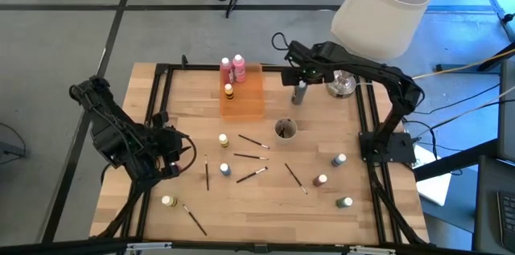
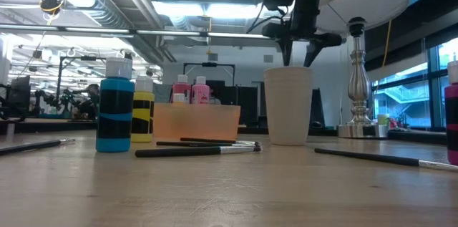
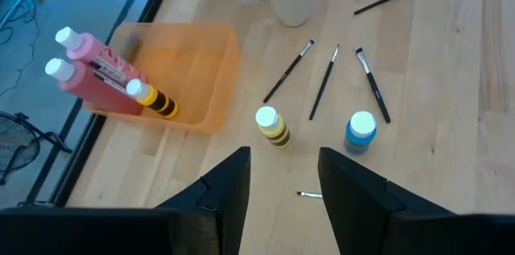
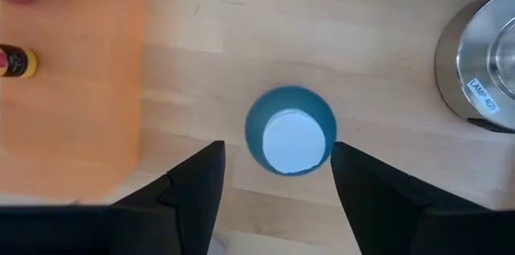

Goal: Pick & Place Paint Supplies
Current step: Put the large black paint bottle into the orange bin

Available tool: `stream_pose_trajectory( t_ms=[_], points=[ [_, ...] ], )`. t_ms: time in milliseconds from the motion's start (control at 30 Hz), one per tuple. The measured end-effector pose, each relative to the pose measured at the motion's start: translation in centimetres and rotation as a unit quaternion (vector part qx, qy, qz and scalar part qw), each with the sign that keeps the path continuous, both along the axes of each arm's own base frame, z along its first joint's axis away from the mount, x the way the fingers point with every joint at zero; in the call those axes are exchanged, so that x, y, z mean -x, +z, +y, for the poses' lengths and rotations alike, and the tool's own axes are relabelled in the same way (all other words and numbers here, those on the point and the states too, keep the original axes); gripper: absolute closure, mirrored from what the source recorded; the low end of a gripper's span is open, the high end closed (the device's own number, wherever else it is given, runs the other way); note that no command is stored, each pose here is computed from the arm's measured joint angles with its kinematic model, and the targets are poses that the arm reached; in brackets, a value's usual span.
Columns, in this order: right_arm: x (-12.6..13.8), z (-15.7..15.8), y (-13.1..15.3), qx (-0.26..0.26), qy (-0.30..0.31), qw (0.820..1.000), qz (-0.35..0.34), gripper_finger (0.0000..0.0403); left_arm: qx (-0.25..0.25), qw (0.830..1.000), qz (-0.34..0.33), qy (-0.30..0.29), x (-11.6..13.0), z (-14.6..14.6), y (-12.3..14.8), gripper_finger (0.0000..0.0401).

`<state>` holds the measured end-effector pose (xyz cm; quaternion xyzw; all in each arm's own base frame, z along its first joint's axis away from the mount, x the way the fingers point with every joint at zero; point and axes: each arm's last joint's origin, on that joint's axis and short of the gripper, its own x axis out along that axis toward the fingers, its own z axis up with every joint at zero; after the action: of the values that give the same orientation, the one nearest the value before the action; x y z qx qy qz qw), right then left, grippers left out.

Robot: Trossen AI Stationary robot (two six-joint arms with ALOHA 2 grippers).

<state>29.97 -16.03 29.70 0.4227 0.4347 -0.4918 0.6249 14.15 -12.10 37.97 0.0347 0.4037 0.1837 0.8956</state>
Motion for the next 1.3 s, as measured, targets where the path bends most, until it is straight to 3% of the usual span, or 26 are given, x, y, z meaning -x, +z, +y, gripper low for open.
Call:
stream_pose_trajectory(
  t_ms=[667, 900, 1300],
  points=[
    [-0.5, -0.6, -1.3, -0.010, -0.002, 1.000, 0.020, 0.0181, 0.005, 1.000, 0.006, -0.002, 0.0, 0.0, -0.1, 0.0258],
    [-0.3, -0.6, -1.3, -0.014, -0.003, 1.000, 0.025, 0.0190, 0.004, 1.000, 0.015, 0.025, 0.2, 0.1, -1.8, 0.0258],
    [-0.7, -0.9, -2.2, -0.021, 0.003, 0.999, 0.040, 0.0190, 0.005, 1.000, 0.009, 0.028, 0.3, 0.3, -1.7, 0.0258]
  ],
)
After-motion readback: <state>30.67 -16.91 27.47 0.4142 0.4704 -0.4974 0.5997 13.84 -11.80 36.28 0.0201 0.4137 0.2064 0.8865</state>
